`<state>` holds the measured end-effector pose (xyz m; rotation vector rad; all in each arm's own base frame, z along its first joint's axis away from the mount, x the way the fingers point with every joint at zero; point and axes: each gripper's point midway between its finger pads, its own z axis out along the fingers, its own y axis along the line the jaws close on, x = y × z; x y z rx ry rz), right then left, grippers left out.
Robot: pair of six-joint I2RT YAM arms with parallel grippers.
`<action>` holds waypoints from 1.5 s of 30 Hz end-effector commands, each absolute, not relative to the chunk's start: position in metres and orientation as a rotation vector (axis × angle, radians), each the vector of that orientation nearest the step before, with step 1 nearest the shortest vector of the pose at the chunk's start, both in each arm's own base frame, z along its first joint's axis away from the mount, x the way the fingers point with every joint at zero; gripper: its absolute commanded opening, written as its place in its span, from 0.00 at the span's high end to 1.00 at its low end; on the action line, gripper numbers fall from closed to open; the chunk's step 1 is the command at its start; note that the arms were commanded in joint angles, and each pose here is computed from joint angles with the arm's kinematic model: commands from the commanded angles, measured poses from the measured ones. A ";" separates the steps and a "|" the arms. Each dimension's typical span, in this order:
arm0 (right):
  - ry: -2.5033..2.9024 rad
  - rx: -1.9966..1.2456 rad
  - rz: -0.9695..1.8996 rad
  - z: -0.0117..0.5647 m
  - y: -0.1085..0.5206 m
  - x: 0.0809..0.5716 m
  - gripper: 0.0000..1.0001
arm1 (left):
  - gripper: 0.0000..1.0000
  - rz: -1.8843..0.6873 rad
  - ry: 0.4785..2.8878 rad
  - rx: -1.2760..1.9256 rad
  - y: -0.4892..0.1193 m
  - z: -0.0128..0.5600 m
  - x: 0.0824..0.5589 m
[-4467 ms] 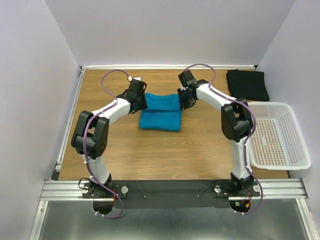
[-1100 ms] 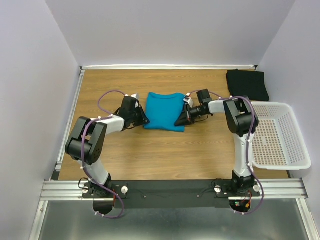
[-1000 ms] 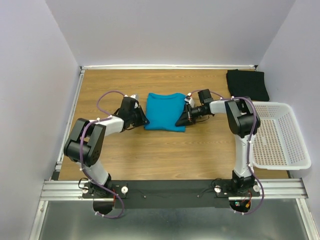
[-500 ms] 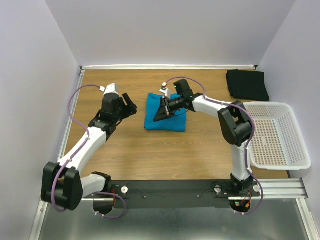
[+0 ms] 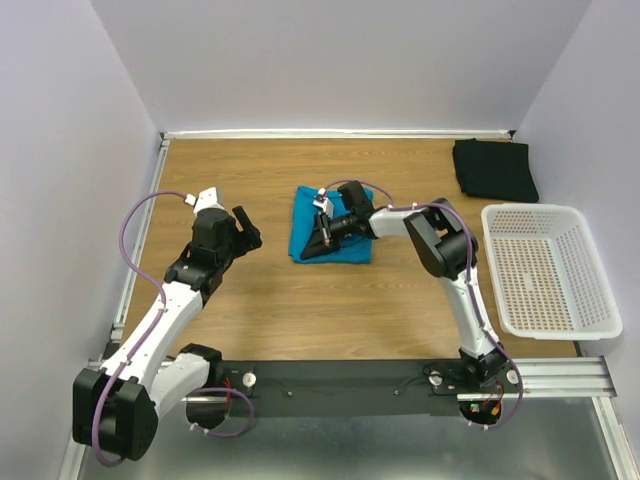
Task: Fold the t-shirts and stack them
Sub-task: Fold the tshirt
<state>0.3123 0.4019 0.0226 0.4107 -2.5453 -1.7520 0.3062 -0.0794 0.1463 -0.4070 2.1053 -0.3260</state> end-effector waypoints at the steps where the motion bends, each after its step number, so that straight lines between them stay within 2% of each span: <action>1: -2.727 0.291 -1.555 -0.040 0.387 0.312 0.84 | 0.18 -0.329 2.098 -0.398 -0.078 0.149 0.300; 5: -2.810 0.324 -1.621 0.008 0.387 0.323 0.84 | 0.19 -0.389 2.103 -0.362 -0.089 0.151 0.300; 6: -2.836 0.369 -1.682 0.039 0.389 0.328 0.83 | 0.19 -0.417 2.098 -0.345 -0.094 0.154 0.301; 9: -2.879 0.354 -1.717 0.066 0.378 0.332 0.81 | 0.19 -0.483 2.103 -0.303 -0.110 0.154 0.305; 10: -2.886 0.364 -1.766 0.086 0.372 0.336 0.81 | 0.21 -0.497 2.116 -0.296 -0.116 0.150 0.307; 13: -2.920 0.334 -1.773 0.095 0.349 0.336 0.81 | 0.29 -0.553 2.113 -0.255 -0.136 0.152 0.315; 15: -2.925 0.322 -1.761 0.090 0.336 0.333 0.81 | 0.35 -0.555 2.156 -0.242 -0.147 0.139 0.321; 16: -2.917 0.274 -1.742 0.084 0.322 0.329 0.81 | 0.43 -0.604 2.154 -0.198 -0.163 0.144 0.324; 22: -2.949 0.157 -1.630 0.043 0.274 0.312 0.82 | 0.66 -0.655 2.259 -0.133 -0.209 0.109 0.347; 23: -2.954 0.139 -1.614 0.037 0.268 0.310 0.82 | 0.67 -0.669 2.240 -0.137 -0.211 0.114 0.350; 28: -2.979 0.032 -1.510 -0.002 0.238 0.309 0.82 | 0.74 -0.639 2.376 -0.229 -0.218 0.054 0.359; 32: -2.975 0.010 -1.472 -0.018 0.229 0.306 0.82 | 0.76 -0.603 2.500 -0.303 -0.216 0.006 0.345; 36: -3.045 0.047 -1.505 0.014 0.228 0.314 0.82 | 0.75 -0.638 2.469 -0.319 -0.214 0.022 0.336; 38: -3.137 0.086 -1.491 0.041 0.224 0.324 0.80 | 0.68 -0.614 2.405 -0.314 -0.209 0.047 0.338; 39: -3.146 0.059 -1.440 0.045 0.219 0.319 0.74 | 0.57 -0.537 2.385 -0.306 -0.199 0.052 0.339; 42: -3.355 0.032 -1.321 0.079 0.203 0.338 0.59 | 0.36 -0.486 2.296 -0.235 -0.204 0.092 0.343; 43: -3.457 -0.044 -1.143 0.082 0.187 0.347 0.48 | 0.28 -0.423 2.262 -0.208 -0.201 0.105 0.348; 45: -3.558 -0.105 -0.920 0.093 0.164 0.349 0.39 | 0.24 -0.375 2.219 -0.133 -0.213 0.123 0.346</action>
